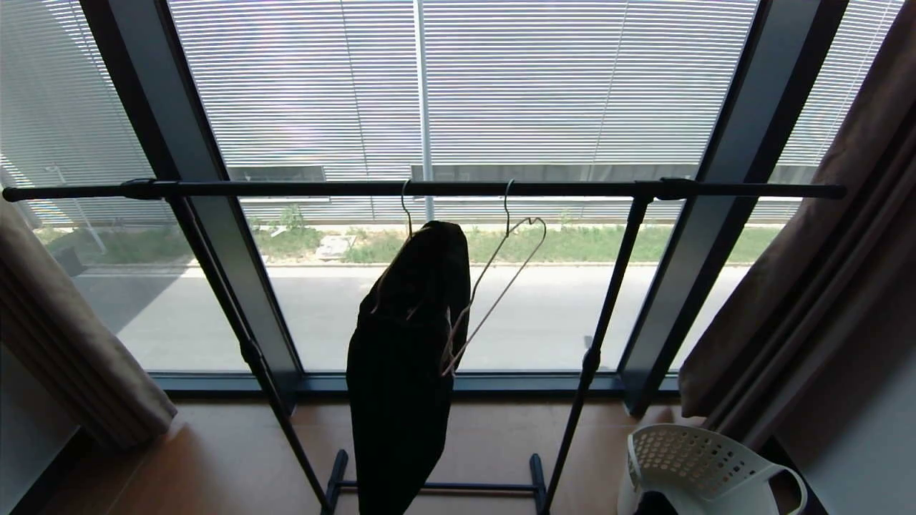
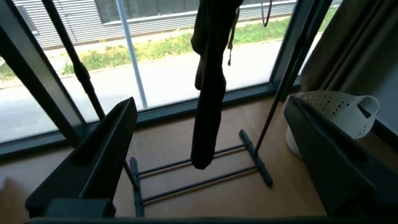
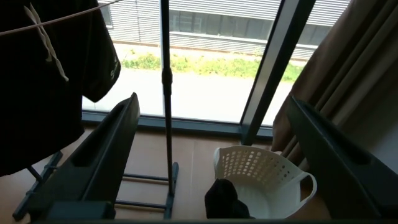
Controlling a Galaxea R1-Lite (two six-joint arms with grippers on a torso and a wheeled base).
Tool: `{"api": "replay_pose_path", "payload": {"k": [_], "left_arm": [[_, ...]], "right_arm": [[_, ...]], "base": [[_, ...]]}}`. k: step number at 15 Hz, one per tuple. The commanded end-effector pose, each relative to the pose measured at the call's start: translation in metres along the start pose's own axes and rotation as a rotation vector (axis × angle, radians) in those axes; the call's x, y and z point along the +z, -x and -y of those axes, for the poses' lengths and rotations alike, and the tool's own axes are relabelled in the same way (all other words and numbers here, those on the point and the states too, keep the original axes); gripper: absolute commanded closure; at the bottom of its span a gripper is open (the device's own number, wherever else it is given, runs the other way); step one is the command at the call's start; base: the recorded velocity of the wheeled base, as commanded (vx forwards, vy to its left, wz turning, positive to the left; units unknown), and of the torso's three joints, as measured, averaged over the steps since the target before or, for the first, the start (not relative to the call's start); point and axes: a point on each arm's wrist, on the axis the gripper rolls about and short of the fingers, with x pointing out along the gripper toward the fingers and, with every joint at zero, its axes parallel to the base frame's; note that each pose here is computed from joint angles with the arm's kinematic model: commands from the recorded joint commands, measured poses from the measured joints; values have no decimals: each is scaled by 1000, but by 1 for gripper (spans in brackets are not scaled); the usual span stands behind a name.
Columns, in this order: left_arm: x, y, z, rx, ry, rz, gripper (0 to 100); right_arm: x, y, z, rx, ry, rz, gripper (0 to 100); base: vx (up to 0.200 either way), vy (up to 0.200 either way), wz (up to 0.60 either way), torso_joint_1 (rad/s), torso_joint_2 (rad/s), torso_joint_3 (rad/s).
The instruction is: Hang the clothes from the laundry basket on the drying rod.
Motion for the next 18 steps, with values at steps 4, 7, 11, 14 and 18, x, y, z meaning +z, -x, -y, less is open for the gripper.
{"api": "replay_pose_path", "payload": {"k": [4, 7, 11, 14, 18], "left_arm": [[1, 0, -2, -113, -2, -17, 0], [-6, 8, -3, 164, -105, 81, 0], [-9, 8, -7, 304, -80, 53, 0], [-9, 8, -6, 281, -85, 54, 0], [-9, 8, -5, 242, -85, 55, 0]], "right_arm": [[0, 1, 0, -8, 0, 13, 0], [-1, 1, 0, -15, 0, 19, 0], [-1, 1, 0, -14, -4, 16, 0], [0, 1, 0, -17, -31, 18, 0], [0, 1, 0, -13, -38, 22, 0]], "base": [[0, 0, 0, 0, 0, 0], [0, 0, 0, 0, 0, 0], [0, 0, 0, 0, 0, 0], [0, 0, 0, 0, 0, 0], [0, 0, 0, 0, 0, 0]]}}
